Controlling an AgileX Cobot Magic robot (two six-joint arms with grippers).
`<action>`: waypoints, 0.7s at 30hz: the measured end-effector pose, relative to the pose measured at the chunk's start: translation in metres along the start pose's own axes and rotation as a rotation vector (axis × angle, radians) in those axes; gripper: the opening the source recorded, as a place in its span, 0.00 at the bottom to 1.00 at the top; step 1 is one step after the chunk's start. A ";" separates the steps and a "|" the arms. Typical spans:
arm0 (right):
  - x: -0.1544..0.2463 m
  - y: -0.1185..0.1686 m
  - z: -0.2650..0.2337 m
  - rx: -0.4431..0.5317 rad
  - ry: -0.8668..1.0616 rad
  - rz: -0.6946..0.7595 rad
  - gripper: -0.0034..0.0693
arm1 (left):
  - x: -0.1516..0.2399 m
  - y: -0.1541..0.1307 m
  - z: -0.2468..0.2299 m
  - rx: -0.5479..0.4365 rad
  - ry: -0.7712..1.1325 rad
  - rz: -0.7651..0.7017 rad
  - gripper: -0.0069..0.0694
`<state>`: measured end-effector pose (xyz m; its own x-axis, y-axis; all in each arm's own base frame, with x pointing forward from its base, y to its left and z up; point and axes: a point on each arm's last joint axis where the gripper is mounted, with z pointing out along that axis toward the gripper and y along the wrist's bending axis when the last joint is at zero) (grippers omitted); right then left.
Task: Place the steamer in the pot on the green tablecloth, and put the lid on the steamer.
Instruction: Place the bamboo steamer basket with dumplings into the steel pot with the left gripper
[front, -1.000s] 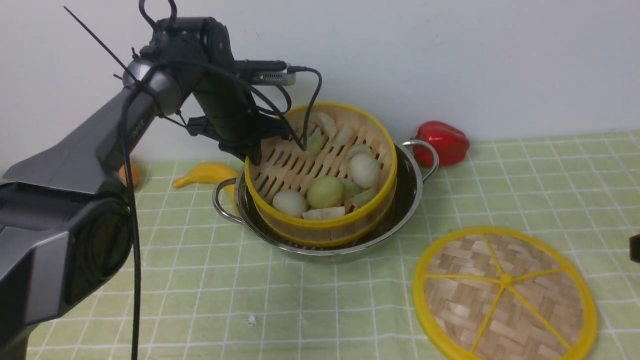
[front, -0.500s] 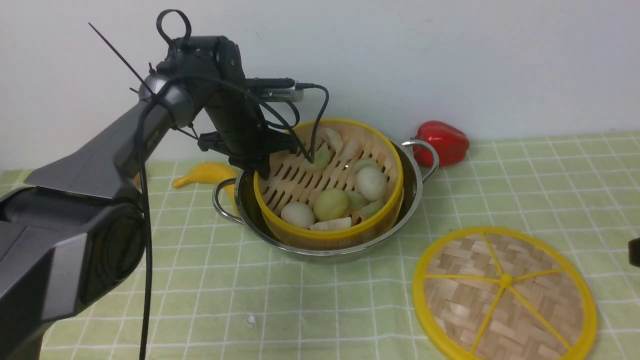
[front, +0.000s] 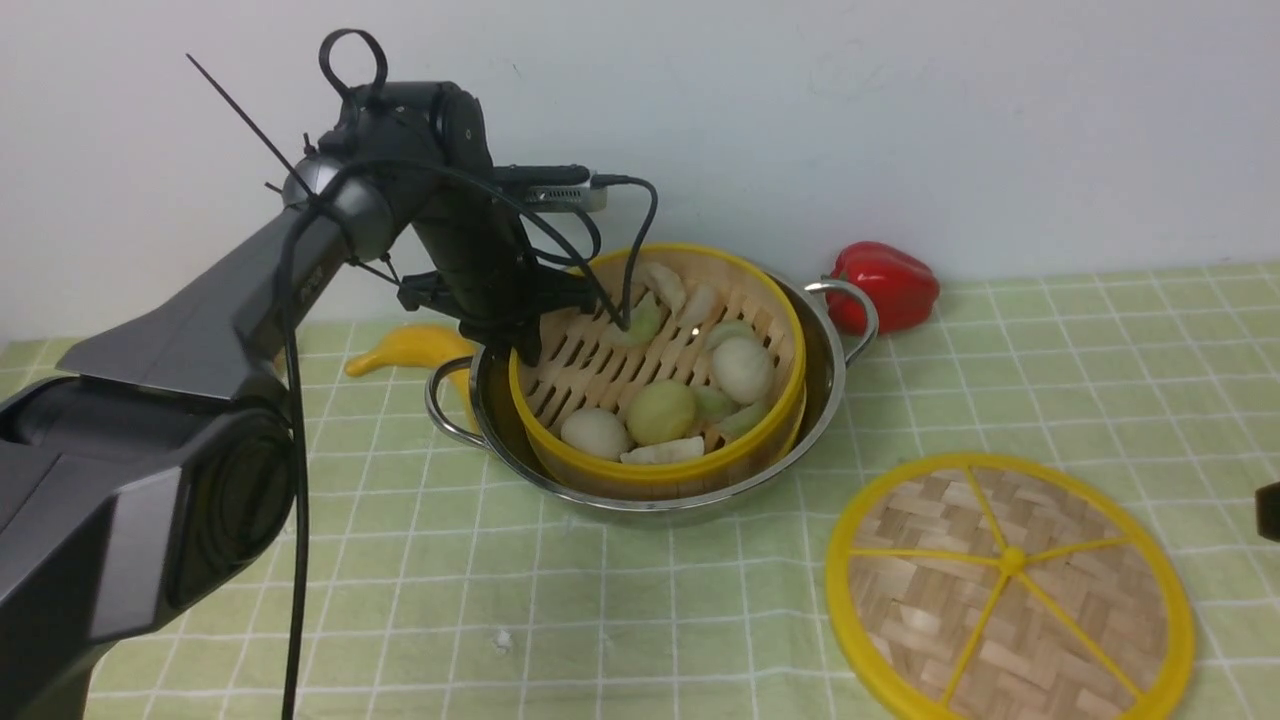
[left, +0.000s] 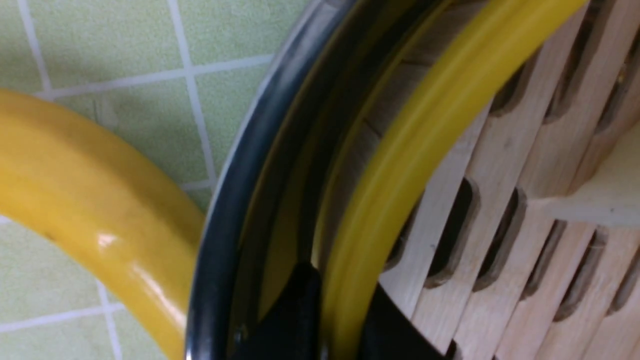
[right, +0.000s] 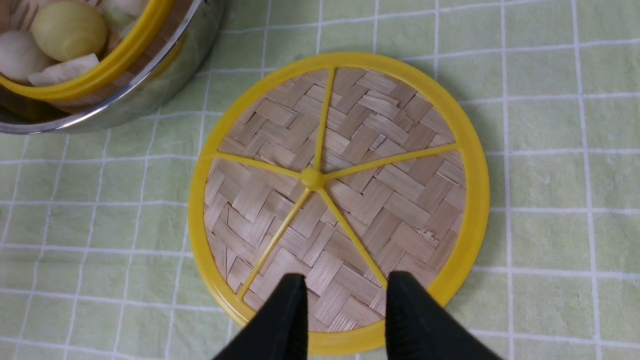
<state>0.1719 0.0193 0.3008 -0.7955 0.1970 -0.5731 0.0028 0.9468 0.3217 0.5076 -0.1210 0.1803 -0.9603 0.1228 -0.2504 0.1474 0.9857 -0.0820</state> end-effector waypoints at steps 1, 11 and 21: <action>0.000 0.000 0.000 -0.002 0.004 0.001 0.38 | 0.000 0.000 0.000 0.000 0.000 0.000 0.14; 0.002 0.000 0.000 -0.003 0.019 0.001 0.38 | 0.000 -0.002 -0.002 0.020 -0.004 -0.012 0.24; 0.003 0.000 0.000 -0.005 0.028 0.002 0.38 | -0.003 -0.004 -0.022 0.034 -0.046 -0.014 0.53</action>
<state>0.1699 0.0202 0.2995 -0.8122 0.1918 -0.5510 0.0016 0.9452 0.3266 0.5049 -0.1231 0.2025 -0.9504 0.1030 -0.2934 0.1429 0.9827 -0.1180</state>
